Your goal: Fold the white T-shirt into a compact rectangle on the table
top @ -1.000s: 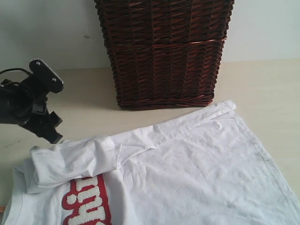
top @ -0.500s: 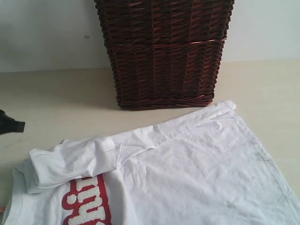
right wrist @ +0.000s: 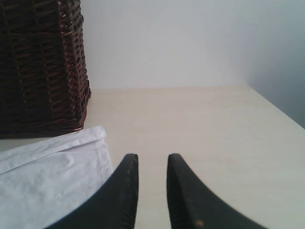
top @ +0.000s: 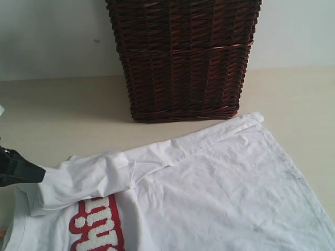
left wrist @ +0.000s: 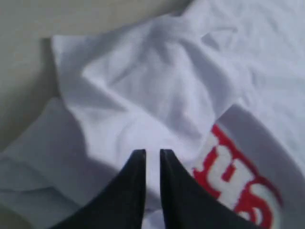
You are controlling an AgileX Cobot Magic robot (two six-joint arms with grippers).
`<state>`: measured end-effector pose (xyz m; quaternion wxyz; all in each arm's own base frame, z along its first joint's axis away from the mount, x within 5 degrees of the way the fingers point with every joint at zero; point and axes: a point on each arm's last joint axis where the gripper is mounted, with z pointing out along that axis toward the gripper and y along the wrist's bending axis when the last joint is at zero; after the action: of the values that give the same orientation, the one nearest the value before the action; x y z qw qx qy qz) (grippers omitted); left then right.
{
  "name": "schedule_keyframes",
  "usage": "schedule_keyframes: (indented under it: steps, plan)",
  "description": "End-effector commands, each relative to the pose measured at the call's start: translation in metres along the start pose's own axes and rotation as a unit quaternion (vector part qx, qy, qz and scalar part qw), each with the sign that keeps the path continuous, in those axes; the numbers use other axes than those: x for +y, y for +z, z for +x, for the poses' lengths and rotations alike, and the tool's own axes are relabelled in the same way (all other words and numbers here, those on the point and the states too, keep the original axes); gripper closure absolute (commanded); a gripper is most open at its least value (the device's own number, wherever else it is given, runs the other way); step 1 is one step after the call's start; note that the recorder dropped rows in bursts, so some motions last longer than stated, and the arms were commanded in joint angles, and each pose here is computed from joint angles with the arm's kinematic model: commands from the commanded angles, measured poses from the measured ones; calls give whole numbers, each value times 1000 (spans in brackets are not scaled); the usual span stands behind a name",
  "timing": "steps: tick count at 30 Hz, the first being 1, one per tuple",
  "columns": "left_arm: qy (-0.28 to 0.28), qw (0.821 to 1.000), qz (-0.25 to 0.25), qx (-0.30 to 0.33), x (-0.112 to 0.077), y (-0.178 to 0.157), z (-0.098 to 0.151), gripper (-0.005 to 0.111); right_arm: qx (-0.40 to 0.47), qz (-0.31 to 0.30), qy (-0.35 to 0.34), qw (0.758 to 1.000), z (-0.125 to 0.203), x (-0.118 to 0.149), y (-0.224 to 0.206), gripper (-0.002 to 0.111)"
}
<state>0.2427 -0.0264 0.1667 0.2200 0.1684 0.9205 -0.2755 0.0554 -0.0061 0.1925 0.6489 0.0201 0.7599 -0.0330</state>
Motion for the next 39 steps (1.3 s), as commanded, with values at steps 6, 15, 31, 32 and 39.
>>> schedule_keyframes:
  steps: [6, 15, 31, 32, 39]
  plan:
    - [-43, 997, -40, -43, 9, -1, -7, 37, -3, -1, -3, 1000, 1, 0, 0, 85]
    - [-82, 992, -51, -78, 14, 1, -12, 38, -3, -1, -3, 1000, 1, 0, 0, 85]
    - [-41, 998, -39, -30, 0, 35, -9, 67, -3, -1, -3, 1000, 1, 0, 0, 85]
    - [-41, 998, -42, -31, 0, 35, -9, 76, -3, -1, -3, 1000, 1, 0, 0, 85]
    - [-35, 997, -58, -40, 2, 33, -14, 106, -3, -1, -3, 1000, 1, 0, 0, 85]
